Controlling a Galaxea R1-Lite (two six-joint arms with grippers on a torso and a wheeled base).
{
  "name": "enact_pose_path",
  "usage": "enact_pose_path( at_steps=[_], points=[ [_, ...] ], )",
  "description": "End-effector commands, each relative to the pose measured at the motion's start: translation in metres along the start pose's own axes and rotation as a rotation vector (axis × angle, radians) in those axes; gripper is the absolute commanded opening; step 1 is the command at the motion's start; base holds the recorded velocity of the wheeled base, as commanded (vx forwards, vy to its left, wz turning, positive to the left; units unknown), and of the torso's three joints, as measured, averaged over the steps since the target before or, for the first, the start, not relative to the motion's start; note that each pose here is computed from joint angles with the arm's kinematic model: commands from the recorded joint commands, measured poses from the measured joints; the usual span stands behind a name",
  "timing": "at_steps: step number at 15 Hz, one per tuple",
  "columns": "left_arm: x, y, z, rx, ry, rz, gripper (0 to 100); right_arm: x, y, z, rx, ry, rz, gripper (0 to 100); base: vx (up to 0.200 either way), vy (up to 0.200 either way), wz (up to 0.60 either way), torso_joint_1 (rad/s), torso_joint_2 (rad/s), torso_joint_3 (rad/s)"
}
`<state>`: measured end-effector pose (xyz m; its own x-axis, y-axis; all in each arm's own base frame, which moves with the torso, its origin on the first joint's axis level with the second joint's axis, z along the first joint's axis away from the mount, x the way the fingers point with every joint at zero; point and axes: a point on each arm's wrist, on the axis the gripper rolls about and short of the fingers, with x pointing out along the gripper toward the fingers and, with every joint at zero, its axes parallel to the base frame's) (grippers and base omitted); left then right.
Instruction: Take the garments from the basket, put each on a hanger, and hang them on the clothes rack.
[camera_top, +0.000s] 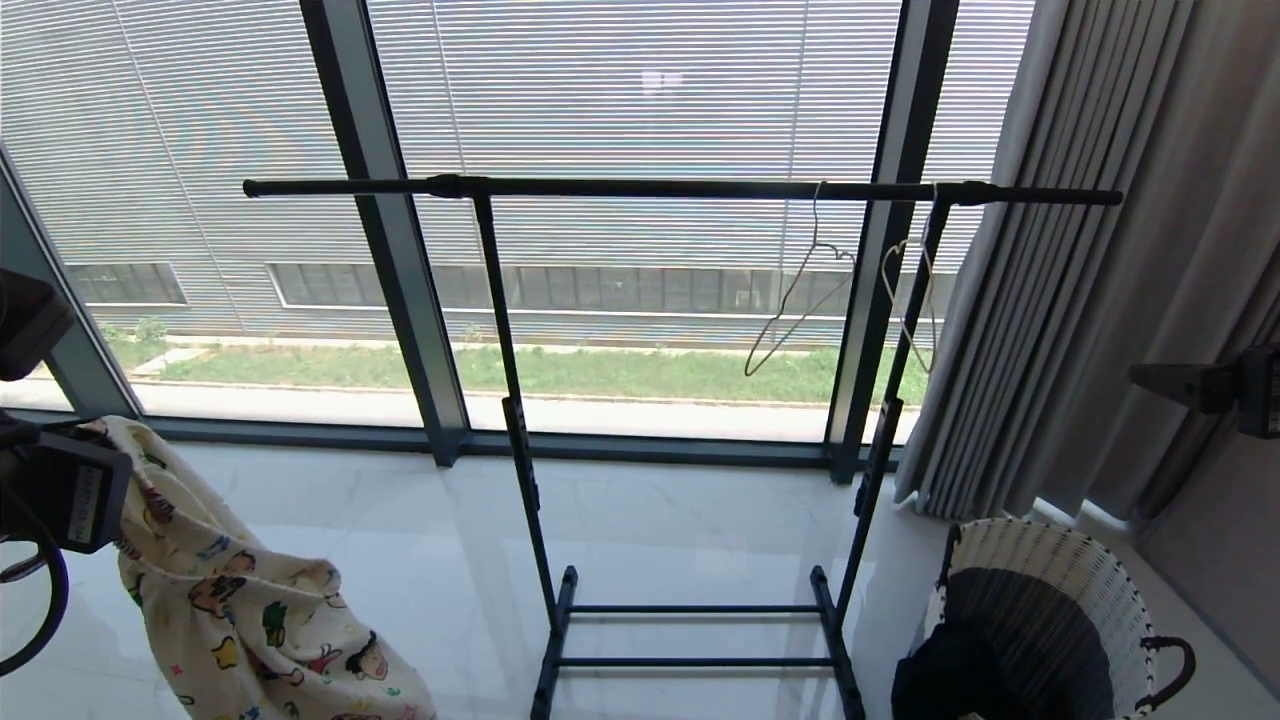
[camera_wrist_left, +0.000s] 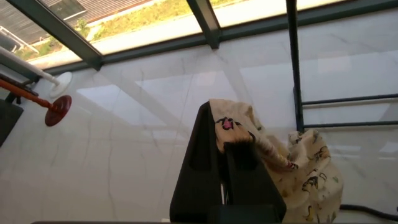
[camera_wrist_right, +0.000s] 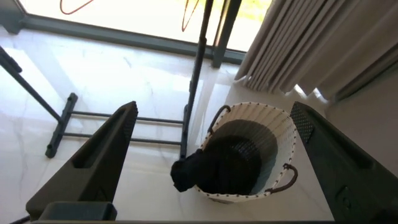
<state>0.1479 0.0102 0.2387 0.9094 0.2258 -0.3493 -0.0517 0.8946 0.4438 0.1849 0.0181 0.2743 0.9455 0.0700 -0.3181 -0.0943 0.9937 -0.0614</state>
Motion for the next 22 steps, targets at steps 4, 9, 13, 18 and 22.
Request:
enact_pose_path(
  at_steps=[4,9,13,18,22],
  points=[
    [-0.004,0.0,0.0,-0.001,-0.016,-0.008,0,0.016,-0.001,0.014,0.001,-0.011,0.001,100,0.2,0.0,0.0,-0.012,0.0,0.005],
    [-0.007,0.001,0.001,-0.003,-0.029,-0.002,0,0.037,0.0,0.027,0.006,-0.012,0.013,100,0.2,0.0,0.0,0.007,0.0,0.0],
    [-0.008,0.001,0.001,-0.002,-0.031,-0.001,0,0.064,0.001,0.031,0.075,0.02,0.014,100,0.2,0.0,0.0,0.002,0.0,0.002],
    [-0.008,0.002,0.002,-0.003,-0.034,0.002,0,0.094,0.003,0.019,0.135,0.098,0.004,100,0.2,0.0,0.0,0.002,0.0,0.001],
    [-0.011,0.002,0.002,-0.004,-0.046,0.004,0,0.113,0.003,0.007,0.139,0.155,-0.057,100,0.05,0.0,0.0,0.002,0.0,-0.002]
  ],
)
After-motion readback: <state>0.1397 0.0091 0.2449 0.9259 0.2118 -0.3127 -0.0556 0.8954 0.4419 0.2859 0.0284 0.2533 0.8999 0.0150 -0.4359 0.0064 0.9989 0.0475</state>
